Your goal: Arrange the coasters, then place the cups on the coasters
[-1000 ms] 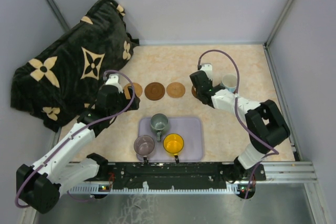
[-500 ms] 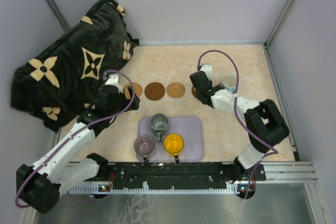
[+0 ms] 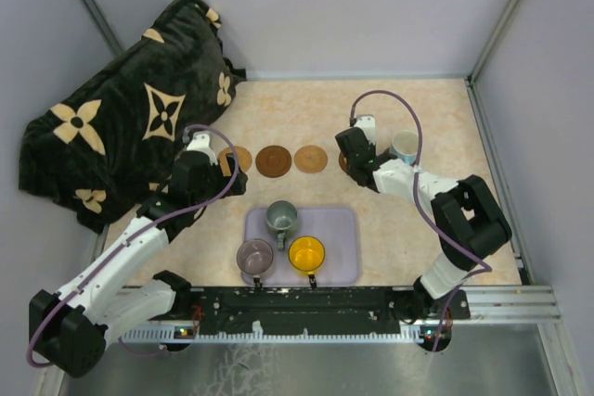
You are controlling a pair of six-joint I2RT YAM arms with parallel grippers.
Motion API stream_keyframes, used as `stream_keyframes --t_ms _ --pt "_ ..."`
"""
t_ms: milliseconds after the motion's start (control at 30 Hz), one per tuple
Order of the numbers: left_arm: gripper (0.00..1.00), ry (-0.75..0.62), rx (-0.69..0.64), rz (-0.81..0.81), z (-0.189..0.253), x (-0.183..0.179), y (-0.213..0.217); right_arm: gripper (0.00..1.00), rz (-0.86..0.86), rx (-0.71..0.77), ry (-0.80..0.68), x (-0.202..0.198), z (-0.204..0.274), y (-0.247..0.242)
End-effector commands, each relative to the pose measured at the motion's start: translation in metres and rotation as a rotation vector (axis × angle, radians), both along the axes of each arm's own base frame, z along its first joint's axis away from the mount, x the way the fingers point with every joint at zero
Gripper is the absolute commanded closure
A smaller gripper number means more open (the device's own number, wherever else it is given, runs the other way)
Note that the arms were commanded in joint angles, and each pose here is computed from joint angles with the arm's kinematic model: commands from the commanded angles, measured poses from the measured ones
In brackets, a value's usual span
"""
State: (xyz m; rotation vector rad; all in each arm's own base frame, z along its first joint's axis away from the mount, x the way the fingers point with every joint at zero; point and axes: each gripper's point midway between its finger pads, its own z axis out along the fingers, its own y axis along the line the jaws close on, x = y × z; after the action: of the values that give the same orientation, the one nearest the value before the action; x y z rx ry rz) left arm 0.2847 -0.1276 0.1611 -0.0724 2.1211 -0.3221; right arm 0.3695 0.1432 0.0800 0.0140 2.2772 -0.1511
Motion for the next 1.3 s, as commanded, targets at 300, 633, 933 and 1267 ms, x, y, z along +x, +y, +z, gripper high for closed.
stream_keyframes --t_ms 300,633,933,1267 --pt "0.01 -0.012 -0.012 -0.002 0.001 0.002 -0.002 0.74 -0.042 0.055 -0.098 0.018 0.021 0.003" --pt "0.01 -0.011 -0.012 -0.003 0.001 0.003 -0.002 0.41 -0.045 0.061 -0.106 0.016 0.026 0.002" --pt "0.01 -0.015 -0.014 -0.003 0.002 0.002 -0.002 0.31 -0.052 0.077 -0.162 0.017 0.057 -0.001" --pt "0.01 -0.021 -0.019 0.003 0.004 0.002 -0.001 0.28 -0.063 0.127 -0.253 -0.014 0.114 -0.002"
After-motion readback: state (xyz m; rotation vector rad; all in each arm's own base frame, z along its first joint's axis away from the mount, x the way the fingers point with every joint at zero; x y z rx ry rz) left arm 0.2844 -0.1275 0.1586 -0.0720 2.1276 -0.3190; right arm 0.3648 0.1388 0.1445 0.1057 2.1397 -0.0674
